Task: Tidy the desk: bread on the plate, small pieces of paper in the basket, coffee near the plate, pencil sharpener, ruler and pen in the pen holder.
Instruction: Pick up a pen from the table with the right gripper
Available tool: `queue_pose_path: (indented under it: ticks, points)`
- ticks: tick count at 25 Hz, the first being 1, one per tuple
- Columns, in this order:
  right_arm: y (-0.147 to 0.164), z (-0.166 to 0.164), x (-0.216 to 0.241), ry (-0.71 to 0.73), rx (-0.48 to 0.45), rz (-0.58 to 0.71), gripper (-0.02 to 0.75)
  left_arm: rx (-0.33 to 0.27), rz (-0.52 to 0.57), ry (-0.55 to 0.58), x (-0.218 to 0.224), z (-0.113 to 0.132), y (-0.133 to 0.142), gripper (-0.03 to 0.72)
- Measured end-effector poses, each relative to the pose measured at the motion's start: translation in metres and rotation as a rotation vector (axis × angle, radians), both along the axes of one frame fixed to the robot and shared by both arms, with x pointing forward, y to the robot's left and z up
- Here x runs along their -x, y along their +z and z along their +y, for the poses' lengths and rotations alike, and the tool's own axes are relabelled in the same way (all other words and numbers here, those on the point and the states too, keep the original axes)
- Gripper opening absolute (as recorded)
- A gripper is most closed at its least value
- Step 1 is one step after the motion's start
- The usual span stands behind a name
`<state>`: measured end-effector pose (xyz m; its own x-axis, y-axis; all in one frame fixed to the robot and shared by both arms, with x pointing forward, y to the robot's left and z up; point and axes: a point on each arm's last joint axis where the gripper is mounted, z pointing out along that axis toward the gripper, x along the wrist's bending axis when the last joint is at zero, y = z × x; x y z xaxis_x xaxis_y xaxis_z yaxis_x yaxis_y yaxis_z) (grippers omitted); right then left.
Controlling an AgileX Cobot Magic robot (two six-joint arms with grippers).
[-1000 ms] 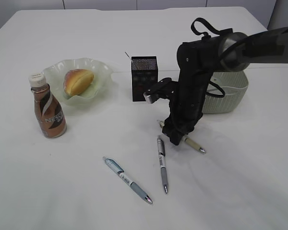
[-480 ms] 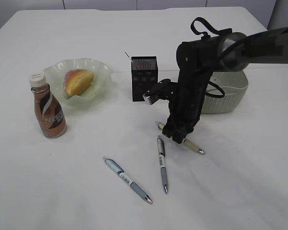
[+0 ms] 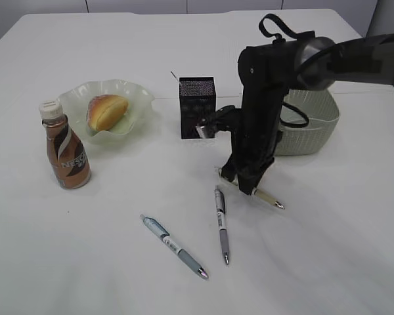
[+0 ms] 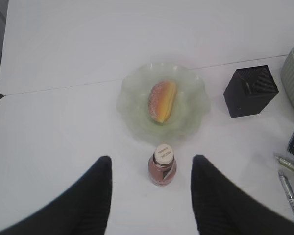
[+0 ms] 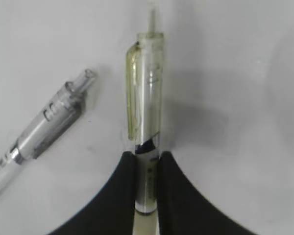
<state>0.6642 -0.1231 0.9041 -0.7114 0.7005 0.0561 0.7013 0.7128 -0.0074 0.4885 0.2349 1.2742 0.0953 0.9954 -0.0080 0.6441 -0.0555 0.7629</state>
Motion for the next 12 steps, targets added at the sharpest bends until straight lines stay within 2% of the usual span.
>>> queue_pose_path:
  ticks: [7, 12]
  points:
    - [0.033, 0.008, -0.017, -0.143, -0.05, -0.093, 0.078, 0.0, 0.0, 0.0, 0.0, 0.0, 0.0, 0.373]
    - [0.042, 0.012, -0.018, -0.244, -0.095, -0.093, 0.078, 0.0, 0.0, 0.0, 0.0, 0.0, 0.0, 0.372]
